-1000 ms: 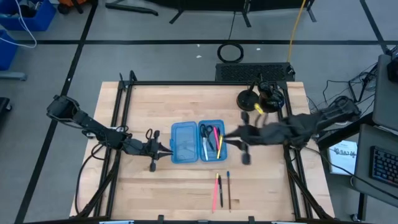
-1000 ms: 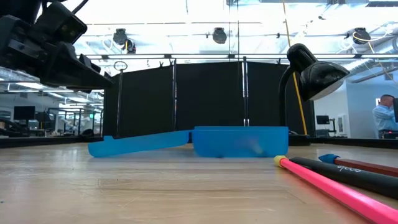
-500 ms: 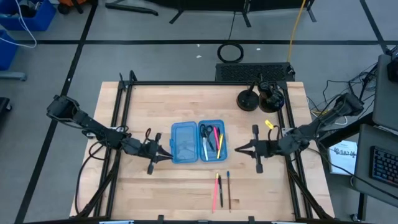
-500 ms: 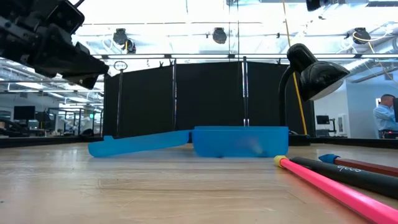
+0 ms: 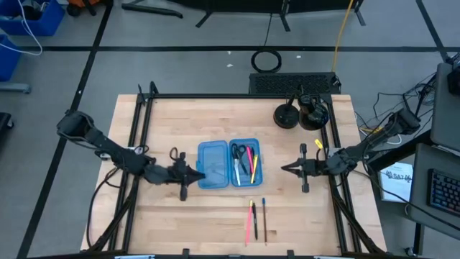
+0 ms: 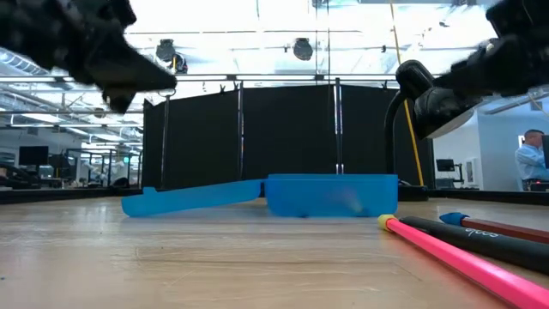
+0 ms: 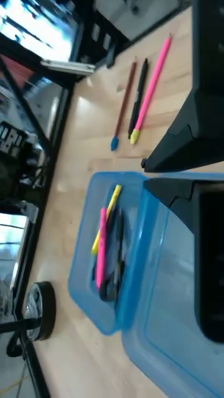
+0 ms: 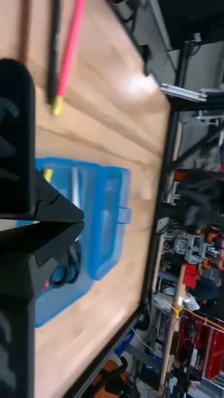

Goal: Pick & place school supplies into a supply box
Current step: Put the pink pencil into the blue supply box

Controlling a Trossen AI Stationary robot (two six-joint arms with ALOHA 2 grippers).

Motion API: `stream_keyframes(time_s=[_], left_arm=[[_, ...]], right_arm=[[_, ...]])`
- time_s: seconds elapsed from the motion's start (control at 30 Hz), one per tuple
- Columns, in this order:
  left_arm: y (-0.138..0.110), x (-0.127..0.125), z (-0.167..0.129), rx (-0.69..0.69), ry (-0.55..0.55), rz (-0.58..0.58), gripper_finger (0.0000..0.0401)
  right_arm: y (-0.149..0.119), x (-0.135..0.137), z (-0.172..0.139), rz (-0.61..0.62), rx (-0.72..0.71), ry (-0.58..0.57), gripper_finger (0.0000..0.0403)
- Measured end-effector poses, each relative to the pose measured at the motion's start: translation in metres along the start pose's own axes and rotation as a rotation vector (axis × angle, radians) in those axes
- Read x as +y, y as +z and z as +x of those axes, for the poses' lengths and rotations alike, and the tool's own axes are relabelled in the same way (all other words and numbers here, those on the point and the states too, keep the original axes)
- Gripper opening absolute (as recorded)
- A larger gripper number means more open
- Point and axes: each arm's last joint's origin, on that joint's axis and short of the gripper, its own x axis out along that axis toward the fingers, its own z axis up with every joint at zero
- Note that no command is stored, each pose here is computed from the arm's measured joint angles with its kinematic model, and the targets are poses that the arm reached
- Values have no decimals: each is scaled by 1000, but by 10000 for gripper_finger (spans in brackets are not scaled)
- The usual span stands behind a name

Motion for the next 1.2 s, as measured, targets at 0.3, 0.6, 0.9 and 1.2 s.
stream_keyframes(time_s=[0.3, 0.6, 0.9, 1.2], left_arm=[[58, -78, 43, 164, 246, -107, 5], [78, -110, 143, 467, 197, -106, 4], [97, -97, 222, 645, -46, 100, 25], [125, -80, 237, 787, -148, 347, 26]], right_arm=[[-10, -3, -5, -52, -9, 3, 0], [-12, 0, -6, -41, 3, 113, 0], [-17, 2, -7, -26, 48, 167, 0], [-17, 2, -7, 50, 61, 166, 0]])
